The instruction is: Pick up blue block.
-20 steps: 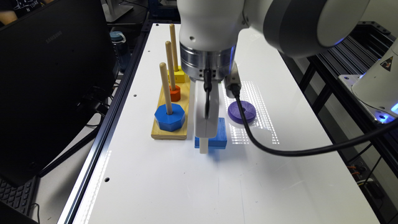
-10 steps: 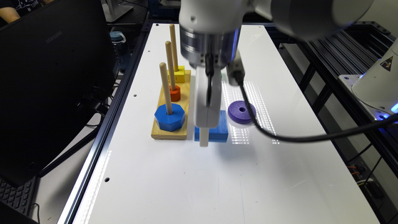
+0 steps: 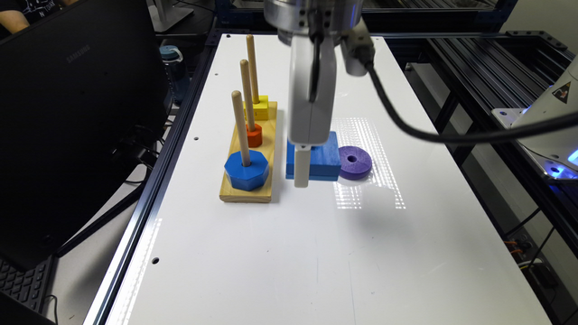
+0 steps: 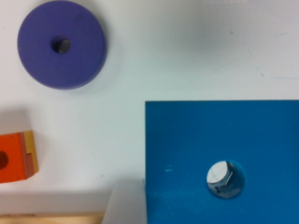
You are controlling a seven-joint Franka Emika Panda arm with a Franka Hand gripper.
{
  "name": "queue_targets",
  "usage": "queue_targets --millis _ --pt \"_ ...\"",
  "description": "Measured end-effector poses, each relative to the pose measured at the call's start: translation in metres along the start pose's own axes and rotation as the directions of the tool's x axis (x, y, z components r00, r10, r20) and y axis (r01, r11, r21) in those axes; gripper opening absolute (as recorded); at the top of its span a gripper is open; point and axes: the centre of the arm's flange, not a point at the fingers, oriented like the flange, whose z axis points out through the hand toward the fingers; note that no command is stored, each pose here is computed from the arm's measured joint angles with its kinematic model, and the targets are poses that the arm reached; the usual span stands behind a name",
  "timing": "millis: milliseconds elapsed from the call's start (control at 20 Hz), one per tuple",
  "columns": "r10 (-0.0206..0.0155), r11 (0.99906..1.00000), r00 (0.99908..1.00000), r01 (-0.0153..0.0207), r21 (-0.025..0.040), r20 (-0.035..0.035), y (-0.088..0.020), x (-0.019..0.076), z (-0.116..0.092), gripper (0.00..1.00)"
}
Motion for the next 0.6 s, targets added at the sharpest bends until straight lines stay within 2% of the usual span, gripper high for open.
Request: queue_targets --millis 100,200,300,500,600 --pt "0.0004 0.999999 1.0 -0.0004 -0.001 0.0009 0.0 0.0002 0.001 0.0" --pt "0.0008 0.999988 0.999991 -0.0007 0.0049 -0.0042 -0.001 0.0007 -0.007 0.0" --pt "0.0023 0.999984 0.999972 -0.0023 0.0052 -0.0071 -0.001 -0.0007 -0.02 0.0" --pt "0.0039 0.999979 0.999977 -0.0039 0.0051 -0.0056 0.001 -0.0017 -0.028 0.0" --pt "0.0044 0.999941 0.999946 -0.0043 0.01 -0.0094 -0.001 -0.0012 -0.034 0.0"
